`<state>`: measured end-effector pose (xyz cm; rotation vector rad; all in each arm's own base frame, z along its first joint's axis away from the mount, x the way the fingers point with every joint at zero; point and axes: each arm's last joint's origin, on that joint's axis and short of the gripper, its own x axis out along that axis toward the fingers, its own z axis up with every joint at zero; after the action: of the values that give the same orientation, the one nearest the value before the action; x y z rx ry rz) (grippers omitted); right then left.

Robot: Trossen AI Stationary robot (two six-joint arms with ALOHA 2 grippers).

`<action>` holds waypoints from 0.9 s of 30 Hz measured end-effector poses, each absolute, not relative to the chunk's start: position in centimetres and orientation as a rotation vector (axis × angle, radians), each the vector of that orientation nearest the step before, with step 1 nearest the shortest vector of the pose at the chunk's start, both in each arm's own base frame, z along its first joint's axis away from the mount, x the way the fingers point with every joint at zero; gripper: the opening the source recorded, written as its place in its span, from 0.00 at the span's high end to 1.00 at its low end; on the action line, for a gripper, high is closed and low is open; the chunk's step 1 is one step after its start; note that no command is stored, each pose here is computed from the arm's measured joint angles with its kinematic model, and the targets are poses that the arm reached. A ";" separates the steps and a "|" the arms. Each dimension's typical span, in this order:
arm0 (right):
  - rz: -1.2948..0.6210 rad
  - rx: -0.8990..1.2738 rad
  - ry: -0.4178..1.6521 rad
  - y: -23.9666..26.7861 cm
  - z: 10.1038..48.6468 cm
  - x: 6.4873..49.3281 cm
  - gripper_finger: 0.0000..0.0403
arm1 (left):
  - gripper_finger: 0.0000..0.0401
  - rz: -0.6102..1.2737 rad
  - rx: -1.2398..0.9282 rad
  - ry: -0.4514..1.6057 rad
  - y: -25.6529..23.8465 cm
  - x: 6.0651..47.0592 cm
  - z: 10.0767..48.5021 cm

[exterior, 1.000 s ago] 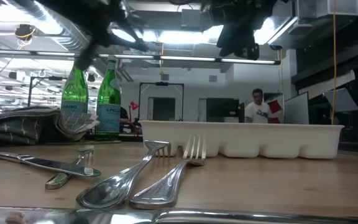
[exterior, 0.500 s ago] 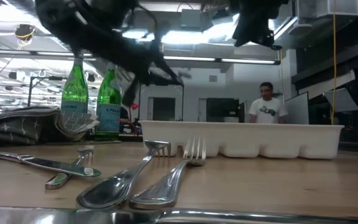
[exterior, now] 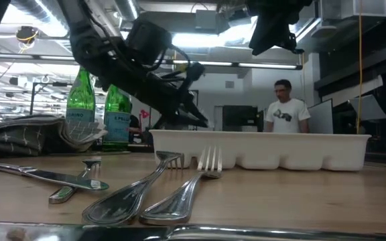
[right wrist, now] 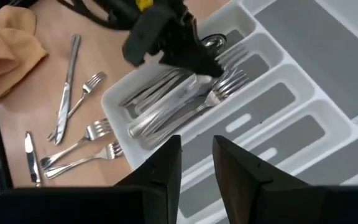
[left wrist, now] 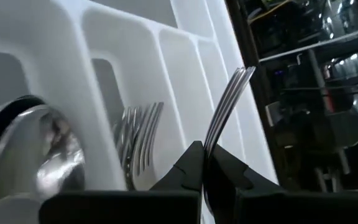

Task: Sort silverware
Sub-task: Put the silver fork into the silverware tray

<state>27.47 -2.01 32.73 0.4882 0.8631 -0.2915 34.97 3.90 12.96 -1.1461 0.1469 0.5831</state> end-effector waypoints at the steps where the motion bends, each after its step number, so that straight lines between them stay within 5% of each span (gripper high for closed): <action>1: -0.295 0.486 0.862 -2.0 32.7 27.5 0.76 | 0.99 0.587 -1.144 0.156 3.9 35.1 12.9; 15: -0.299 0.484 0.855 -2.0 32.8 27.5 0.76 | 0.98 0.671 -1.112 0.279 3.9 34.9 11.8; 27: -0.315 0.476 0.848 -2.1 32.8 27.5 0.76 | 0.82 0.666 -1.095 0.284 3.9 34.9 11.9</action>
<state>27.53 -2.09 32.78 0.4760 0.8482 -0.3148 34.89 3.88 11.92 -1.0947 0.2837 0.6657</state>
